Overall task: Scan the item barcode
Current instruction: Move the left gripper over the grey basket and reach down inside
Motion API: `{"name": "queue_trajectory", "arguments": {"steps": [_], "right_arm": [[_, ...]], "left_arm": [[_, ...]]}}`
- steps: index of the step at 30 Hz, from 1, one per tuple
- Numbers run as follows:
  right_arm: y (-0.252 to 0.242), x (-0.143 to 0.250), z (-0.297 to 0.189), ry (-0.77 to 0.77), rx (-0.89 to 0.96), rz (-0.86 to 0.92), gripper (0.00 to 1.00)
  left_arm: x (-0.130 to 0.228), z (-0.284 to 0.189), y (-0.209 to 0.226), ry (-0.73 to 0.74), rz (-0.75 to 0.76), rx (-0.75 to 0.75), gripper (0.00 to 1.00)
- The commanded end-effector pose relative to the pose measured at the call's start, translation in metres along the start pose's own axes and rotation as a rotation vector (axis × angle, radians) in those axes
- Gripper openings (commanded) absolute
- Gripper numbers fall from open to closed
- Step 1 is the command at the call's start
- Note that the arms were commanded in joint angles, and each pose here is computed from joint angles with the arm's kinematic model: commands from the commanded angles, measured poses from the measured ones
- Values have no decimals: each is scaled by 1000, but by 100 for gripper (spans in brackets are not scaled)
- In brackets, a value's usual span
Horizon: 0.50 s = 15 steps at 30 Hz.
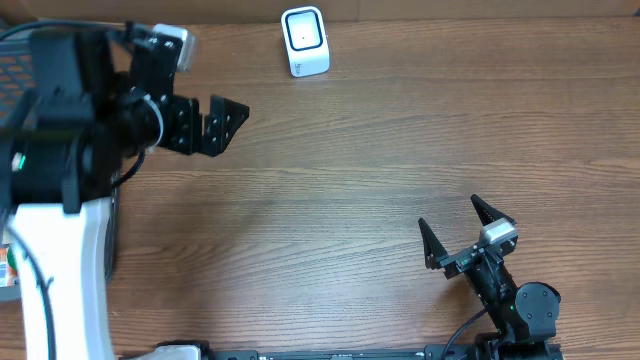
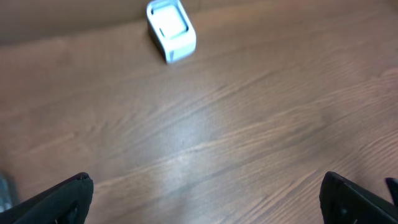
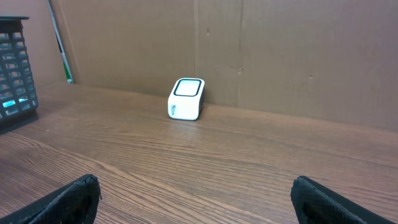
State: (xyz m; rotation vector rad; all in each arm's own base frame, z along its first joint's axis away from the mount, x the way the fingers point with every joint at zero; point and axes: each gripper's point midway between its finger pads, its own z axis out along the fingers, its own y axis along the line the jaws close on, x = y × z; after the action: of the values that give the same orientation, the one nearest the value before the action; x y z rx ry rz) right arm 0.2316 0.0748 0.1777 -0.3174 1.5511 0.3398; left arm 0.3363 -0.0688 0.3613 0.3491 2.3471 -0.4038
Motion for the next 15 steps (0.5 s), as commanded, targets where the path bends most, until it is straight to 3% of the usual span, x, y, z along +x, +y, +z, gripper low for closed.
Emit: {"name": "queue_trajectory", "arguments": {"steps": [1,4,9,15], "right_arm": [[-2,1,0,-6,8,2,100],[-2,1,0,-6,8,2,100],[-2,1,0,-6,8,2,100],[-2,1,0,-6,8,2,100]], "left_arm": [[-7,7,7,9,-56,3,99],[-15,-9,28,-45,-239,-85,92],[-13,-75,86,-200,-564,-345,93],[28,-161,157,-341,-798,-713,95]]}}
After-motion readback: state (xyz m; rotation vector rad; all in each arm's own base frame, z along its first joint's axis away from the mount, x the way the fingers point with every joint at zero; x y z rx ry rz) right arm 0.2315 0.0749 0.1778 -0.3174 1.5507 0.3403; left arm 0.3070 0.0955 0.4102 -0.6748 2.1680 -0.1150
